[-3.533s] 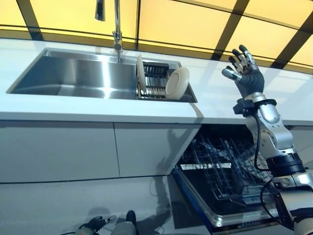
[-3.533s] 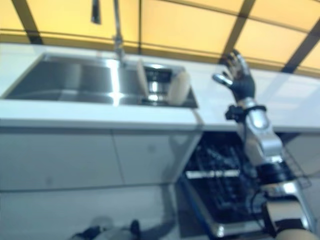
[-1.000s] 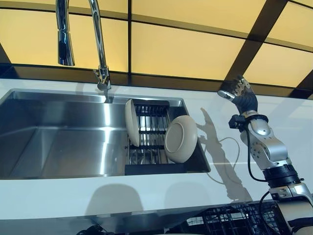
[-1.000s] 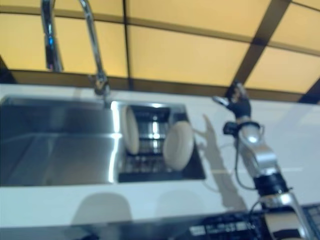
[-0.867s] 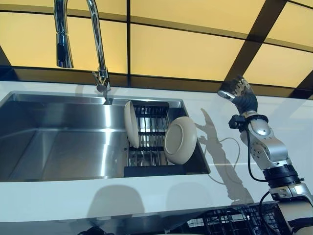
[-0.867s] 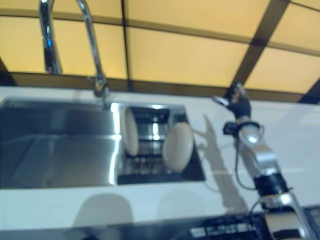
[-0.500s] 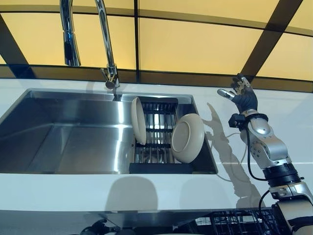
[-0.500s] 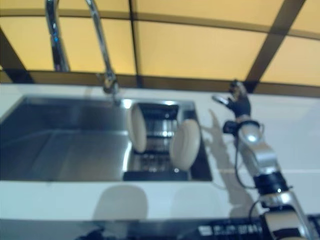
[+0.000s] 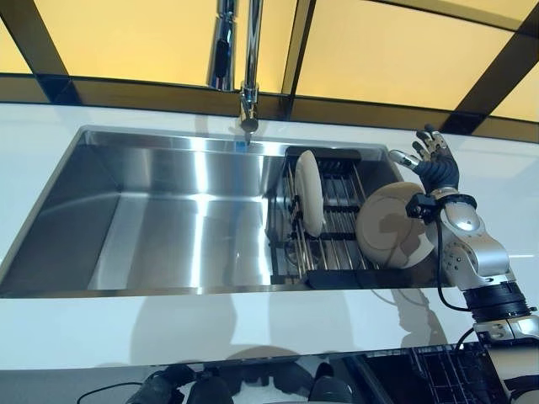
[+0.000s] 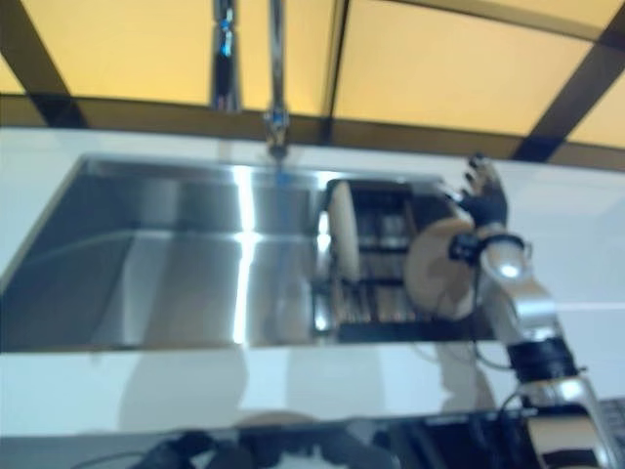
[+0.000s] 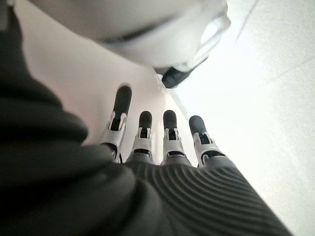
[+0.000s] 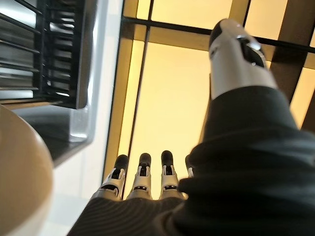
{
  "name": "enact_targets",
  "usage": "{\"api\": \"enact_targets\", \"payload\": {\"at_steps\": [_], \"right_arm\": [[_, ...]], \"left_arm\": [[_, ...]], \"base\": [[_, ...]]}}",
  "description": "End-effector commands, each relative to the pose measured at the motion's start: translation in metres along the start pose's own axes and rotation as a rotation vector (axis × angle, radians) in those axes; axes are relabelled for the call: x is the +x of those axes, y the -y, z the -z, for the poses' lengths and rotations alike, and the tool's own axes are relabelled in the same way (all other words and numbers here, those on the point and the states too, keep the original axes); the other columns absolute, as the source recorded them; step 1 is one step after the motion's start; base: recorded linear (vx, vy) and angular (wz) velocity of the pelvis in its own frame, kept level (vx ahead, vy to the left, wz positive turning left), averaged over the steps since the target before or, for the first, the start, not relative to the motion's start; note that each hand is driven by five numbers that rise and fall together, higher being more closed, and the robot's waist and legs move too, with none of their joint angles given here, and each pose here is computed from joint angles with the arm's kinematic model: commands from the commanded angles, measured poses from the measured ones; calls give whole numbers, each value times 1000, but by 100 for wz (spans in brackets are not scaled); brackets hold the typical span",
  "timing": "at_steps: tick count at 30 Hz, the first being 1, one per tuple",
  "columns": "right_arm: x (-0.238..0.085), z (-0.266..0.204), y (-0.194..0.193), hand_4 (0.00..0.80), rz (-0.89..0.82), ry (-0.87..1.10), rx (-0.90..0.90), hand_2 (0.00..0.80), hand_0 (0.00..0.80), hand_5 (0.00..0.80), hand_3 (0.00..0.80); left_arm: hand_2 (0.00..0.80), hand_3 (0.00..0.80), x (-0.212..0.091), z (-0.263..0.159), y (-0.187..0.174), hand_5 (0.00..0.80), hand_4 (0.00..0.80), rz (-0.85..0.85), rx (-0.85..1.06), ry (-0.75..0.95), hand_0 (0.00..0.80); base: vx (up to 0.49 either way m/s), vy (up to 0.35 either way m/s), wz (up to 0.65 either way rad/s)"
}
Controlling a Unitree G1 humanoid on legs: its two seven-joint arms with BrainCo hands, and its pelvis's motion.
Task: Take plates into dishwasher
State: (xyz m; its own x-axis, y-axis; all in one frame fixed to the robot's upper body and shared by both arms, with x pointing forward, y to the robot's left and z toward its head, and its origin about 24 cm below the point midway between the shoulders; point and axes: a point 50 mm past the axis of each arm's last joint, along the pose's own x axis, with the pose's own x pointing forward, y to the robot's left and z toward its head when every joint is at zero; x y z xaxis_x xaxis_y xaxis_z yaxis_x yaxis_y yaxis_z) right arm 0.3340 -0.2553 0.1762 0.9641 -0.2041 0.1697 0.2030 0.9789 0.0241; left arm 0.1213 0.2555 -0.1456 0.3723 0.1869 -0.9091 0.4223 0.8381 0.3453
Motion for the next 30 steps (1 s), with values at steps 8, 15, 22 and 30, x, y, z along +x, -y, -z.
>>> {"api": "enact_targets", "payload": {"at_steps": [8,15,22,30], "right_arm": [[19,-47,20,0,122,176,5,0,0,0,0],[17,-52,12,0,96,196,-35,0,0,0,0],[15,-42,13,0,-17,74,-64,0,0,0,0],[-4,-1,2,0,-273,-206,56,0,0,0,0]], "left_arm": [[0,0,1,4,-13,0,0,-75,-46,-40,0],[0,0,2,-3,2,0,0,-29,-58,19,0],[0,0,2,-6,2,0,0,-39,-39,34,0],[0,0,0,9,-11,0,0,-72,-44,-9,0]], "base": [[-25,61,-22],[-13,-33,1],[7,-43,2],[-5,-30,-1]]}}
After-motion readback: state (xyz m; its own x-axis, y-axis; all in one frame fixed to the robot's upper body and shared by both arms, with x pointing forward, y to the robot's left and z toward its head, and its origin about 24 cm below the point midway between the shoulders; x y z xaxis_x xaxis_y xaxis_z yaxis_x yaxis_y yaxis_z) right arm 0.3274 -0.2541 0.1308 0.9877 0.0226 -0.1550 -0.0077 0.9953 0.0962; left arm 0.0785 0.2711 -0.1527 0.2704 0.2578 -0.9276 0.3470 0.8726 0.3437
